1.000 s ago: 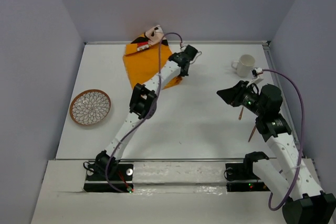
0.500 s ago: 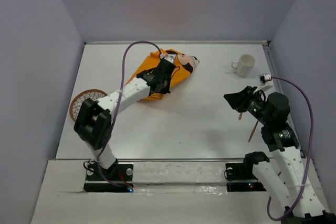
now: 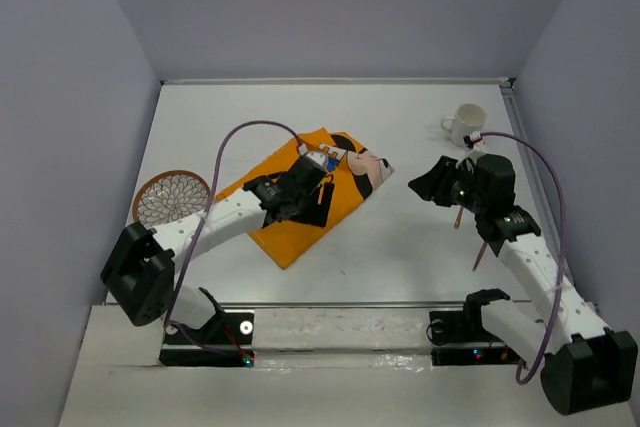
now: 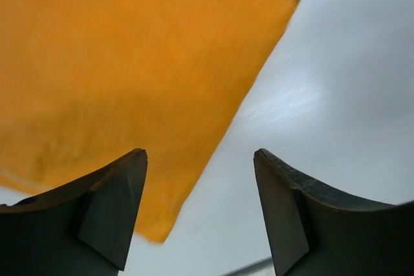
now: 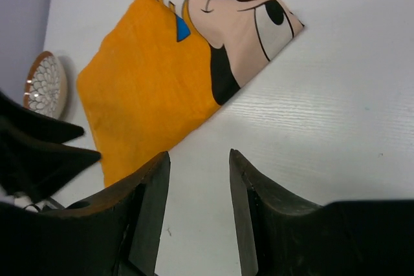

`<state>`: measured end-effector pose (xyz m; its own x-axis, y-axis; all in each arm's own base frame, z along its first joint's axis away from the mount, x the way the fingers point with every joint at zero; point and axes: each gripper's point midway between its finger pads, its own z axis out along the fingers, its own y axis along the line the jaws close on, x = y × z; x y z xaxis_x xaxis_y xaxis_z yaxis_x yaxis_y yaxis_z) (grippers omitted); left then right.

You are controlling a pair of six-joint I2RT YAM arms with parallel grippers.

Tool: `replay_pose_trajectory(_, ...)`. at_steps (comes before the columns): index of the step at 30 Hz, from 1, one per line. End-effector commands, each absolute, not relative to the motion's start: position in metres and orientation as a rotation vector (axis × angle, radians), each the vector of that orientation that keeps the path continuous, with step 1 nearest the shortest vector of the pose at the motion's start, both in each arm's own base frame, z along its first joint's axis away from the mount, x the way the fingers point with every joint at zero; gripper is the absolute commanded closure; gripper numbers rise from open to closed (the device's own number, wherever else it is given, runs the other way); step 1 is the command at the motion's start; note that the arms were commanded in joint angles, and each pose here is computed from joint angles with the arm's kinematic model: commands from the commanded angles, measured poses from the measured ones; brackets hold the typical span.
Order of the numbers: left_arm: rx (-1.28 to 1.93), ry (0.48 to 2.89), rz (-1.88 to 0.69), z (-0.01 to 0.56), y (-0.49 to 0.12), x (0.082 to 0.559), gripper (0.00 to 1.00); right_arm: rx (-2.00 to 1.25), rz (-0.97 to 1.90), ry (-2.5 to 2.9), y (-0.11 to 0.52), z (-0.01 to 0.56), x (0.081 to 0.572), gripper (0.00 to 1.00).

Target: Set the dinner table for one person

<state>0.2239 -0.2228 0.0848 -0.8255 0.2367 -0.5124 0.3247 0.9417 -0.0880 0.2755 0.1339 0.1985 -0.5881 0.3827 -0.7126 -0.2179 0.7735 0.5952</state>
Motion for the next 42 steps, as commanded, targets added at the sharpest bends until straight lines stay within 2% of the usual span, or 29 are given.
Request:
replay_pose_trajectory(1,0.24,2.192,-0.448,0.212,-0.284,0.316,0.25,0.12,0.791,2.005,0.14,0.2,0.315,0.53)
replay_pose_trajectory(3,0.211,2.194,-0.391,0.202,-0.297,0.352,0.25,0.155,0.763,2.016,0.137,0.191,0.327,0.59)
replay_pose_trajectory(4,0.187,2.132,-0.411,0.228,-0.311,0.373,0.25,0.168,0.743,2.023,0.135,0.187,0.33,0.59)
replay_pose_trajectory(5,0.183,2.192,-0.343,0.194,-0.317,0.394,0.25,0.173,0.732,2.027,0.134,0.184,0.333,0.62)
replay_pose_trajectory(6,0.174,2.201,-0.323,0.188,-0.323,0.408,0.24,0.185,0.722,2.033,0.132,0.181,0.335,0.64)
replay_pose_trajectory(7,0.15,2.166,-0.334,0.206,-0.332,0.427,0.24,0.197,0.709,2.052,0.131,0.174,0.337,0.66)
replay_pose_trajectory(8,0.144,2.187,-0.32,0.196,-0.337,0.438,0.23,0.208,0.704,2.062,0.131,0.17,0.338,0.66)
replay_pose_trajectory(9,0.144,2.258,-0.282,0.157,-0.341,0.452,0.23,0.228,0.695,2.058,0.129,0.168,0.34,0.66)
replay_pose_trajectory(12,0.1,2.276,-0.232,0.143,-0.347,0.487,0.22,0.25,0.662,2.045,0.126,0.162,0.355,0.65)
replay_pose_trajectory(13,0.107,2.319,-0.181,0.121,-0.341,0.487,0.22,0.246,0.658,2.058,0.126,0.158,0.358,0.65)
replay_pose_trajectory(17,0.107,2.32,-0.149,0.114,-0.347,0.508,0.23,0.237,0.631,2.093,0.129,0.15,0.378,0.59)
replay_pose_trajectory(22,0.122,2.349,-0.068,0.094,-0.338,0.507,0.27,0.244,0.606,2.12,0.129,0.138,0.395,0.57)
replay_pose_trajectory(24,0.14,2.355,-0.061,0.085,-0.334,0.501,0.33,0.247,0.604,2.138,0.13,0.129,0.398,0.56)
replay_pose_trajectory(27,0.14,2.37,-0.042,0.073,-0.327,0.494,0.52,0.238,0.619,2.154,0.135,0.125,0.406,0.51)
replay_pose_trajectory(28,0.139,2.378,-0.025,0.066,-0.323,0.491,0.64,0.24,0.622,2.17,0.137,0.119,0.412,0.51)
replay_pose_trajectory(30,0.127,2.361,-0.03,0.073,-0.32,0.489,0.78,0.237,0.622,2.176,0.139,0.115,0.419,0.49)
replay_pose_trajectory(31,0.12,2.365,-0.034,0.067,-0.317,0.486,0.93,0.232,0.617,2.203,0.14,0.103,0.424,0.48)
replay_pose_trajectory(32,0.116,2.362,-0.048,0.069,-0.316,0.485,0.98,0.22,0.628,2.191,0.143,0.108,0.433,0.46)
replay_pose_trajectory(37,0.094,2.303,-0.165,0.098,-0.321,0.48,1.0,0.144,0.675,2.238,0.169,0.091,0.448,0.38)
replay_pose_trajectory(42,0.068,2.241,-0.235,0.13,-0.313,0.465,1.0,0.141,0.698,2.246,0.183,0.084,0.457,0.37)
